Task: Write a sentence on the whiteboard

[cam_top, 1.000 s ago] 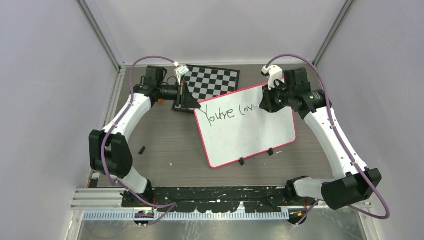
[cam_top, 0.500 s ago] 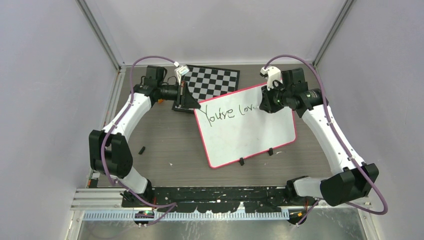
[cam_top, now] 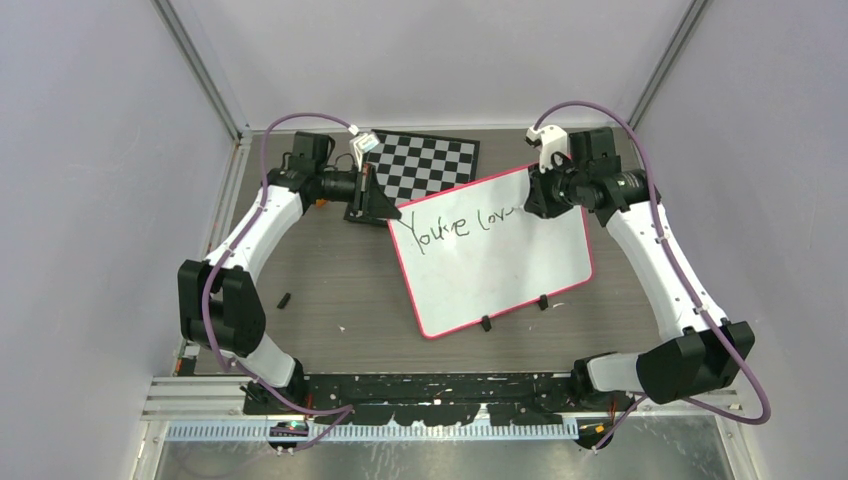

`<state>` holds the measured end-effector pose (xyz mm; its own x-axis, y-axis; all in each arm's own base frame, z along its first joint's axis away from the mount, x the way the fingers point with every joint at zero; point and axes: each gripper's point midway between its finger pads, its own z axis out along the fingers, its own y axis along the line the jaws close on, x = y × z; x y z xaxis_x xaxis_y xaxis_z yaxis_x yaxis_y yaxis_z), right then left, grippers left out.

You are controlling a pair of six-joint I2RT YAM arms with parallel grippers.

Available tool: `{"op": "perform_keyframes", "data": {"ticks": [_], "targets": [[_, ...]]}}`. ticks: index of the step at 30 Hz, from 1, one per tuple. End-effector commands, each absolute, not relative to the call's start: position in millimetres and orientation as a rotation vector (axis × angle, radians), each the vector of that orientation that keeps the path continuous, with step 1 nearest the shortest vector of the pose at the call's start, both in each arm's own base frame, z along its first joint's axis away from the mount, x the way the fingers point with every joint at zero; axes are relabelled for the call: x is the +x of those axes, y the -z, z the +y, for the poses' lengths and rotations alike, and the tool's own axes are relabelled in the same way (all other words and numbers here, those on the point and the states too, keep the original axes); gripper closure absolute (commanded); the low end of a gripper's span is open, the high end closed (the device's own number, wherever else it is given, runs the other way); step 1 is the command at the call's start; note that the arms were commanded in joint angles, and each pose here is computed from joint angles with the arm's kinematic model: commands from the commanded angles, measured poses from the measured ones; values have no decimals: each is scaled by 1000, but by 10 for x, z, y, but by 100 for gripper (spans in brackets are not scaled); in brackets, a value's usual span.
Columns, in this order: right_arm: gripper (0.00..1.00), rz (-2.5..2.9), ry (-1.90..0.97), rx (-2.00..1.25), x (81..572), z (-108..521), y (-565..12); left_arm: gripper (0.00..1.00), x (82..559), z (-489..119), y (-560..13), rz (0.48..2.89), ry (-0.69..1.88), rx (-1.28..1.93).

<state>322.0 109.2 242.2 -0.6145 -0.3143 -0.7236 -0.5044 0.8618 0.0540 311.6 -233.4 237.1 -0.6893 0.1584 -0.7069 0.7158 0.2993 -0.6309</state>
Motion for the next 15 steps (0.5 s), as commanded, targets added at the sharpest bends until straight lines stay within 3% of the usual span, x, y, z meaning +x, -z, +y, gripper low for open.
{"op": "perform_keyframes", "data": {"ticks": [1,15], "targets": [[100,2205,-333,-588,3376,1139,-2618,100,3066,-2426,-2339,2067,1387,812],[100,2241,-423,-625,3176,1218,-2496,100,3074,-2421,-2337,2066,1376,815]]}}
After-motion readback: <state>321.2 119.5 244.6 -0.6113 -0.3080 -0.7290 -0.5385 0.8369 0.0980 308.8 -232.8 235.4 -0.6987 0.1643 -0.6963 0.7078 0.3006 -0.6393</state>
